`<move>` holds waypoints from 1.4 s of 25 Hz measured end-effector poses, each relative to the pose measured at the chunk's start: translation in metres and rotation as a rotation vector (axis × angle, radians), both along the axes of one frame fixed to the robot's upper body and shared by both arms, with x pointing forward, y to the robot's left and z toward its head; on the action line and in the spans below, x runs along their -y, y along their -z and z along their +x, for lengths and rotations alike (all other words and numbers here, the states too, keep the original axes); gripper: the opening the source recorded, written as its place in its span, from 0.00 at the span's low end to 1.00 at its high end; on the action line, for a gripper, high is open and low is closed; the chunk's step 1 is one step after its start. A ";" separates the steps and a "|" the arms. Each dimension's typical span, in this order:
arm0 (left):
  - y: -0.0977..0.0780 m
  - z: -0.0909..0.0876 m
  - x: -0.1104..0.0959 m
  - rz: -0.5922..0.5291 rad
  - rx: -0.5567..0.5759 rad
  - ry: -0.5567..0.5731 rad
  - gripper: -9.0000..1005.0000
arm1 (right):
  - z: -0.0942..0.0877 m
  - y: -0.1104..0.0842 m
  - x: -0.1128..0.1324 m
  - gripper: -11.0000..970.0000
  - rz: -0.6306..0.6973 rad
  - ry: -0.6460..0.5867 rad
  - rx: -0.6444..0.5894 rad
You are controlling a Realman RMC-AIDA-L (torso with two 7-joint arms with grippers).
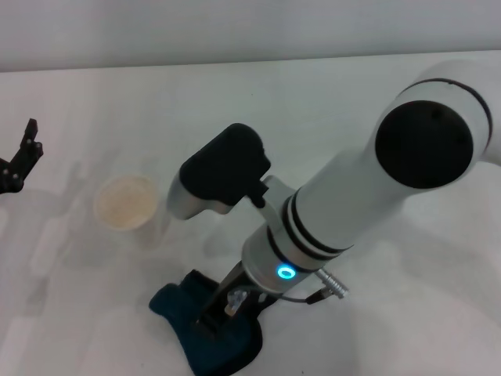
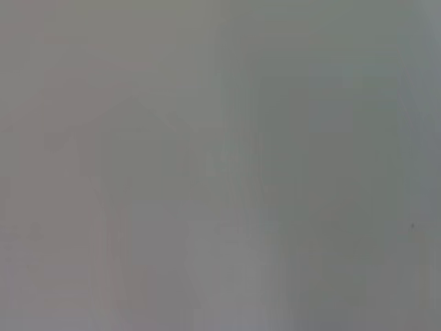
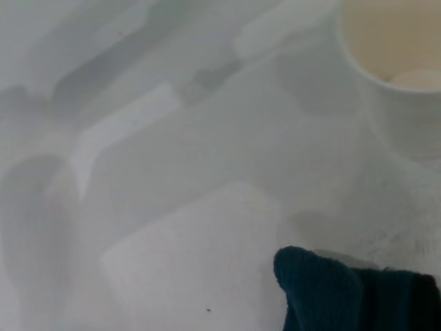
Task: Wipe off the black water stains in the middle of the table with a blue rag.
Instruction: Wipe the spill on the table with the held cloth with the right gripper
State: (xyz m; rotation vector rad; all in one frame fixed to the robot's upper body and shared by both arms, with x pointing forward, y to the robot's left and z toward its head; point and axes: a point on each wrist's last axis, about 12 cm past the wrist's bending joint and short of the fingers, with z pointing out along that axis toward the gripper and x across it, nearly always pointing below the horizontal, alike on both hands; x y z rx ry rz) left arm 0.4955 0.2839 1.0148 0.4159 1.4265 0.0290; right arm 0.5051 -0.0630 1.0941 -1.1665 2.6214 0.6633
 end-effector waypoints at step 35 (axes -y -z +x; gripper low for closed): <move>0.000 0.001 -0.004 0.006 -0.004 -0.018 0.87 | 0.033 -0.016 0.035 0.10 -0.064 0.105 0.060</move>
